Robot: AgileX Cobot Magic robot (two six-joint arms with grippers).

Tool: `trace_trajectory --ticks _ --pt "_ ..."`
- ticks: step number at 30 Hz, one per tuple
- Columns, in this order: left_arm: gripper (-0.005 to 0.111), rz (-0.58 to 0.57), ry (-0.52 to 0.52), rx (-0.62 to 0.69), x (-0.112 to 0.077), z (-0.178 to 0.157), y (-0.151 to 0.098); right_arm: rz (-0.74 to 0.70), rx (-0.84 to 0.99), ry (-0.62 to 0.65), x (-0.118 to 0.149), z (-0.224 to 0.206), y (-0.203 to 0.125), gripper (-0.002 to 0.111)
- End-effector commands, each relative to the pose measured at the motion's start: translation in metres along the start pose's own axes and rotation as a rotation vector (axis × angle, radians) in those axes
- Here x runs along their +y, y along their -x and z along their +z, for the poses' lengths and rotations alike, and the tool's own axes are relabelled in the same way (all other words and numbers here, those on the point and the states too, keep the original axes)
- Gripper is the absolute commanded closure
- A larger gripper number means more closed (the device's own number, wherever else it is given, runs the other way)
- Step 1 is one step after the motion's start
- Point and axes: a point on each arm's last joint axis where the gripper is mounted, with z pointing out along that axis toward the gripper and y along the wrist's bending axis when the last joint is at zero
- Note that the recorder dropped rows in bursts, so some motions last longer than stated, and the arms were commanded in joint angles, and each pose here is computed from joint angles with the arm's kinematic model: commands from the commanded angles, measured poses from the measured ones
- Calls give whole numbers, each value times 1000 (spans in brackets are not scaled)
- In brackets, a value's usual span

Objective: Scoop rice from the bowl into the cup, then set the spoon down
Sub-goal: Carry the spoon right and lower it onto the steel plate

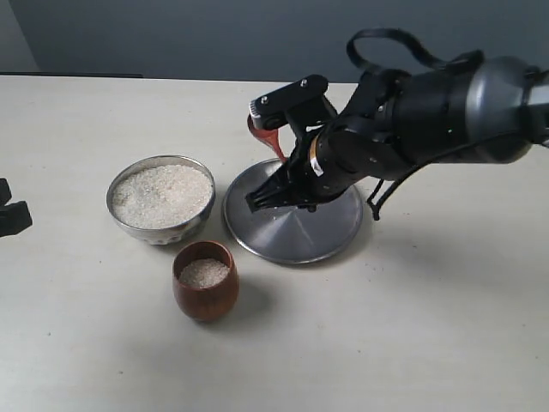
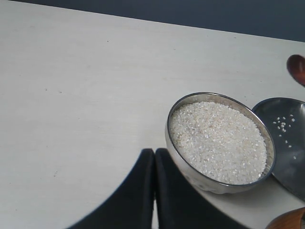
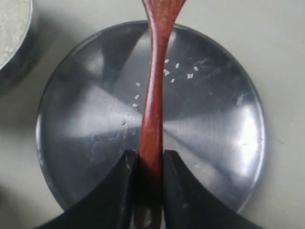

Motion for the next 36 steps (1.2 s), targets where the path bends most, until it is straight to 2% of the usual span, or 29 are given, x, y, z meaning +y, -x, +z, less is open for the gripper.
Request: trace_trajectory --ticks 1,8,16,19,24,27,29,31,34,36 --pt "106 6 -10 -10 -2 0 3 8 21 24 1 28 -7 109" --pt "106 6 -10 -10 -2 0 3 37 81 21 5 54 -21 109" --pt "106 5 -7 -6 -1 0 2 70 98 -2 3 54 -22 108" --pt "106 5 -7 -6 -1 0 2 25 130 -47 -1 53 -25 95" --pt "106 7 -10 -10 -2 0 3 5 135 -67 -4 50 -25 63" --pt "106 7 -10 -10 -2 0 3 15 106 -65 -5 40 -19 56" --pt "106 7 -10 -10 -2 0 3 20 81 -69 -6 31 -13 58" --pt "106 7 -10 -10 -2 0 3 16 55 -85 -10 16 -7 65" --pt "106 5 -10 -10 -2 0 3 17 28 -111 -16 -7 -1 86" --pt "106 5 -10 -10 -2 0 3 12 9 -134 -21 -23 3 105"
